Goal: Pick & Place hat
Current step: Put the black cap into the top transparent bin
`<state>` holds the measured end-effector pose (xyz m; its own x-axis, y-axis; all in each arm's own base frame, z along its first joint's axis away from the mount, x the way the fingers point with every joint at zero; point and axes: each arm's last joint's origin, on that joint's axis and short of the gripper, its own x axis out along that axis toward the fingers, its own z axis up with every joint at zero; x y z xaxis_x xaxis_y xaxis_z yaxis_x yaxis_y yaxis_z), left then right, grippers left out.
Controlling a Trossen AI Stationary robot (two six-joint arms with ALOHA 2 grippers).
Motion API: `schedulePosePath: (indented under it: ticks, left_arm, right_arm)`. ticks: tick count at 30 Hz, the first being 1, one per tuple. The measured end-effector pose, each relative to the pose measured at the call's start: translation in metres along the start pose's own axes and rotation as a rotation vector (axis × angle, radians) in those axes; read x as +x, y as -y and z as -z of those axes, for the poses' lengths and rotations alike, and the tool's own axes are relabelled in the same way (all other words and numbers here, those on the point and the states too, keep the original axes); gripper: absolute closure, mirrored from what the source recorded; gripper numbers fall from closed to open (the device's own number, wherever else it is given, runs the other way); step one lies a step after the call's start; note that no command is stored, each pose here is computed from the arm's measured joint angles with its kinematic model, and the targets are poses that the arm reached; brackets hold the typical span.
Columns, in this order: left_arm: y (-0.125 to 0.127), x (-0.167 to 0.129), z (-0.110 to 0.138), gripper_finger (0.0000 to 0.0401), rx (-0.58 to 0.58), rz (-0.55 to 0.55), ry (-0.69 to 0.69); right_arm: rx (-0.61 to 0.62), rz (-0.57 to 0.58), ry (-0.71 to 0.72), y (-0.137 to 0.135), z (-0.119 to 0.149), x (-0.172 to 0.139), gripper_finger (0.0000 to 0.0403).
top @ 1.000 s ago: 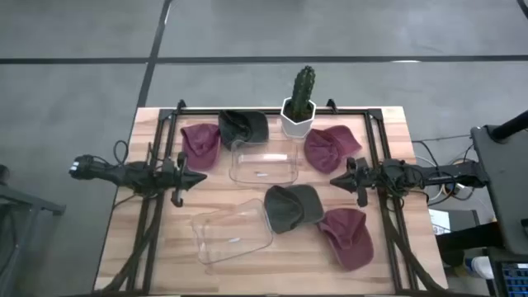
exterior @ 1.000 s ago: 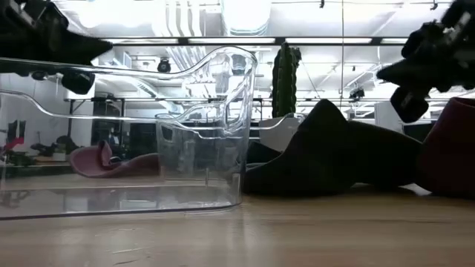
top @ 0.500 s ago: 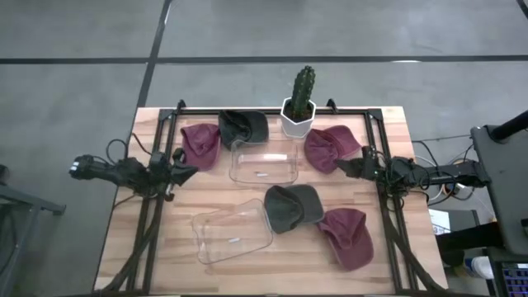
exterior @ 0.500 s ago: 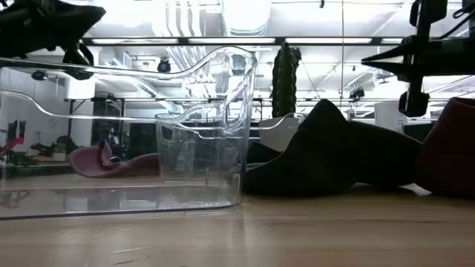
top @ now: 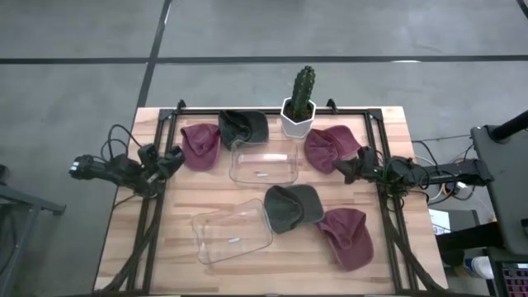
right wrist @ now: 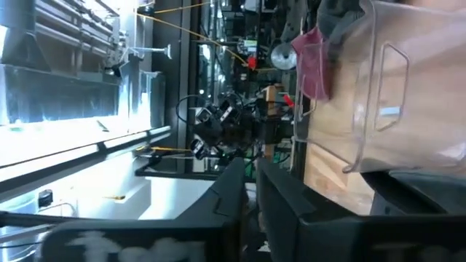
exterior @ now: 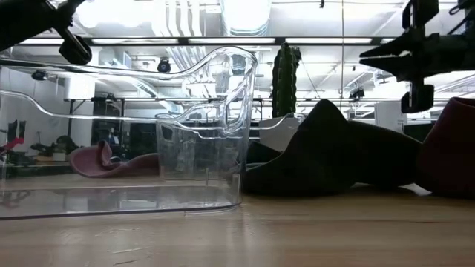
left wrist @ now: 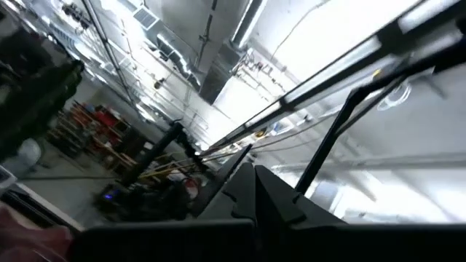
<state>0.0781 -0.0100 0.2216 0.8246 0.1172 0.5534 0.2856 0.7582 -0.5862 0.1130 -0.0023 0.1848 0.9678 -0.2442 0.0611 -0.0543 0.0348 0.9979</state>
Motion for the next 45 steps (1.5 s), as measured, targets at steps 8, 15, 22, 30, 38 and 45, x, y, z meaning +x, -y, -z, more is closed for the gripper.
schedulePosePath:
  ticks: [8,15,22,30,38,45]
  left_arm:
    - [-0.002,0.001,0.000,0.0401,-0.072,-0.064,0.028]
    - [-0.005,0.001,-0.001,0.0401,-0.088,-0.168,0.098]
    - [-0.007,0.000,-0.002,0.0401,-0.111,-0.201,0.121]
    - [-0.007,0.000,-0.002,0.0401,-0.127,-0.202,0.124]
    - [-0.007,0.000,-0.002,0.0401,-0.142,-0.215,0.135]
    - [-0.007,0.000,-0.002,0.0401,-0.144,-0.216,0.135]
  right_arm:
    - [-0.237,0.123,-0.060,-0.034,0.010,0.032,0.0264]
    - [-0.612,0.508,-0.235,-0.040,0.023,0.070,0.0231]
    - [-0.913,0.768,-0.539,-0.023,0.038,0.106,0.0245]
    - [-1.135,0.935,-0.792,0.001,0.044,0.141,0.0257]
    - [-1.191,1.043,-1.036,0.025,0.031,0.166,0.0258]
    - [-1.149,0.973,-1.188,0.033,0.022,0.178,0.0260]
